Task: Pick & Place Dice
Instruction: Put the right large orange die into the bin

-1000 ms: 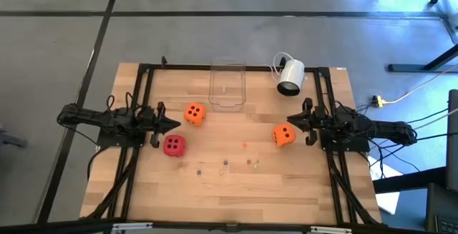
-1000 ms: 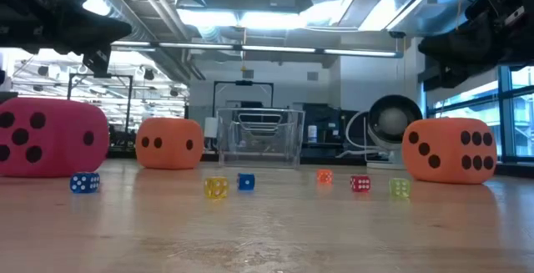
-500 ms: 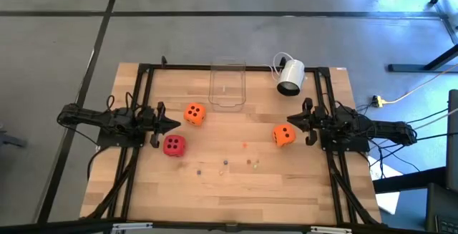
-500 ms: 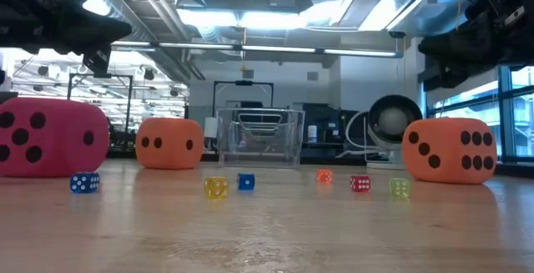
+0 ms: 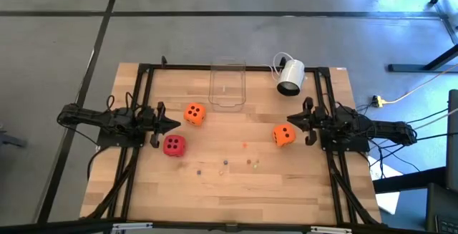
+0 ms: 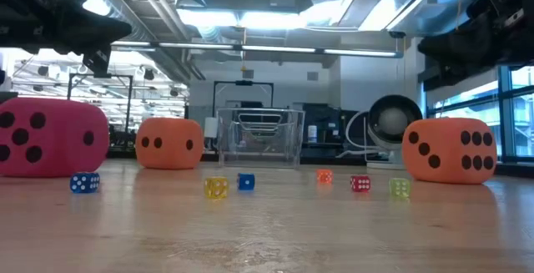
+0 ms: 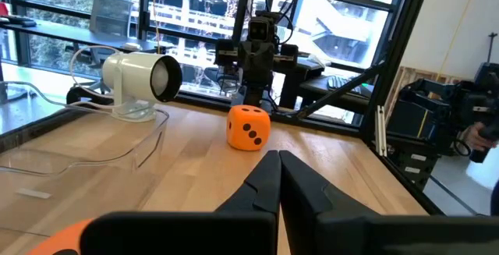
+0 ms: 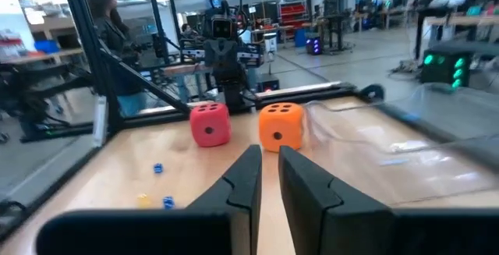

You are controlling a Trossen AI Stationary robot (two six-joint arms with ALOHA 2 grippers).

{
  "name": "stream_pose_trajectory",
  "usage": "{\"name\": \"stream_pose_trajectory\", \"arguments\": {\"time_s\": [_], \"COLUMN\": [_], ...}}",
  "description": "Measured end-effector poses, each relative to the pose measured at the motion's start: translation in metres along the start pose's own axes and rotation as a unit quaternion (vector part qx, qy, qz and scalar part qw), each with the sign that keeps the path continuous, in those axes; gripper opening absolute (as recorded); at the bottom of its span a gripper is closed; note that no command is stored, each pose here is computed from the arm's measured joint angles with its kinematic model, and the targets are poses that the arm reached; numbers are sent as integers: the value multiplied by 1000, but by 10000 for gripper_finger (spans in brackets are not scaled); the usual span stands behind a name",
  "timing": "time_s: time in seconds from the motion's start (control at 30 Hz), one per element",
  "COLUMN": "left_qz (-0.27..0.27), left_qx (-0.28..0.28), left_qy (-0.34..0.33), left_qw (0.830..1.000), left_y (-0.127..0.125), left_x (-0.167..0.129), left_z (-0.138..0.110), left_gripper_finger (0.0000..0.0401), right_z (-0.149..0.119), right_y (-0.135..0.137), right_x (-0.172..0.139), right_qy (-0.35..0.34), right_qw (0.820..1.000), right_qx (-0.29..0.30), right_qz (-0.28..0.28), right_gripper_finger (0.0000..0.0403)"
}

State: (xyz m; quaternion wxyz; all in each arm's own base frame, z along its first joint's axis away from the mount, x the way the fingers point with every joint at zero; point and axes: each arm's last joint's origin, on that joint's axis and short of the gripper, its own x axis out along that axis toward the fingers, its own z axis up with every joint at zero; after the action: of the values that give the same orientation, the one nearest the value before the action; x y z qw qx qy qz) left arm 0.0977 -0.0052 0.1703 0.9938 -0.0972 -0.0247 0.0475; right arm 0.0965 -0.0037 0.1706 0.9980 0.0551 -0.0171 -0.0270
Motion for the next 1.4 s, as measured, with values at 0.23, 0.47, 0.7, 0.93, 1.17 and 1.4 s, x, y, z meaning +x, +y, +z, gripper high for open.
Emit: {"name": "stream_pose_trajectory", "arguments": {"time_s": [0.23,0.47,0.7,0.93,1.17,1.4], "left_qz": [0,0,0,0,0,0], "left_qx": [0,0,0,0,0,0], "left_qy": [0,0,0,0,0,0], "left_qw": [1000,1000,1000,1000,1000,1000], "left_y": [0,0,0,0,0,0], "left_x": [0,0,0,0,0,0], "left_z": [0,0,0,0,0,0], "left_gripper_finger": [4,4,4,4,4,4], "right_z": [0,3,8,8,11,37], "right_y": [-1,-4,-9,-10,-10,-4], "right_x": [0,0,-2,-3,-3,-8], "right_qy": [-2,-32,-87,-104,-121,-197], "right_qw": [998,988,965,949,932,926], "right_qx": [64,138,198,243,306,316], "right_qz": [-10,-64,-149,-174,-152,-68], "right_gripper_finger": [49,68,165,294,394,362]}}
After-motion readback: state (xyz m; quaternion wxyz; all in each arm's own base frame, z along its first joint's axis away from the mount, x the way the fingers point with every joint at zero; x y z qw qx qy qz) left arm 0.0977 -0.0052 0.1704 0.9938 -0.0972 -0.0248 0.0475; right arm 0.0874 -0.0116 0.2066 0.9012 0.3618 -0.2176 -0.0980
